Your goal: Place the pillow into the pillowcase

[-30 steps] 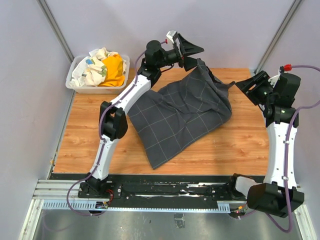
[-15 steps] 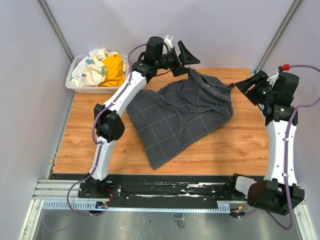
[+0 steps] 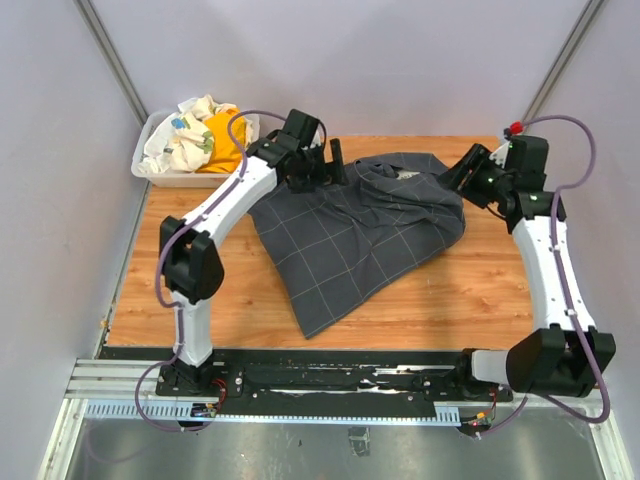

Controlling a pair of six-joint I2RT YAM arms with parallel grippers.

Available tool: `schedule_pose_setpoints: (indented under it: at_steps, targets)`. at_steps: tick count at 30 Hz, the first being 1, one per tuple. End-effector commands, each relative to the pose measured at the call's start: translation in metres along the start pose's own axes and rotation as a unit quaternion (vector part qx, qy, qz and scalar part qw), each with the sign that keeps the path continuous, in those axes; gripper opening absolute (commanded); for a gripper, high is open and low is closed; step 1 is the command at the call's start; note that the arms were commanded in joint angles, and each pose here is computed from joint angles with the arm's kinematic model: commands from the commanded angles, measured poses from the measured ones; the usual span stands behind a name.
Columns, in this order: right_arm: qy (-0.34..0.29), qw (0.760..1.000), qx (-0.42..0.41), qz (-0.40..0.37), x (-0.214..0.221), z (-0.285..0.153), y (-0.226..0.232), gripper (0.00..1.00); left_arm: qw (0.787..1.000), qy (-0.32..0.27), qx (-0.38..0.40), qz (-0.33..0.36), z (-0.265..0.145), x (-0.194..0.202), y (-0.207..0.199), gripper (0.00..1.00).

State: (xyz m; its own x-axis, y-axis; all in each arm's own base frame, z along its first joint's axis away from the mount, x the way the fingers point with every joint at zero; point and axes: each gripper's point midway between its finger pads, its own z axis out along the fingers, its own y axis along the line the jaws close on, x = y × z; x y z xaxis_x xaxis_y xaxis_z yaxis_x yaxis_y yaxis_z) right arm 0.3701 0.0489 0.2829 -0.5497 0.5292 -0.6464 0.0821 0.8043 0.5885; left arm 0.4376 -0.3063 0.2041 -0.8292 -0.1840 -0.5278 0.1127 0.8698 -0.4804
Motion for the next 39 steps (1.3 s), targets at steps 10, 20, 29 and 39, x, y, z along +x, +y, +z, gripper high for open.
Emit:
schedule_pose_setpoints:
  at_steps: [10,20,29,39]
  targets:
    - [0.101,0.956,0.064,-0.268,0.049,0.066,0.033,0.62,0.991,-0.063,-0.041,-0.107,-0.084,0.085,0.081,0.99]
    - [0.169,0.917,0.164,-0.323,0.070,0.122,-0.004,0.68,0.977,-0.050,-0.023,-0.204,-0.066,0.135,0.123,0.99]
    - [0.207,0.903,0.197,-0.321,0.090,0.156,-0.028,0.70,0.958,-0.059,0.073,-0.271,-0.039,0.133,0.119,0.99]
    - [0.293,0.894,0.169,-0.295,0.150,0.174,-0.050,0.49,0.944,-0.088,0.120,-0.294,-0.028,0.115,0.122,0.34]
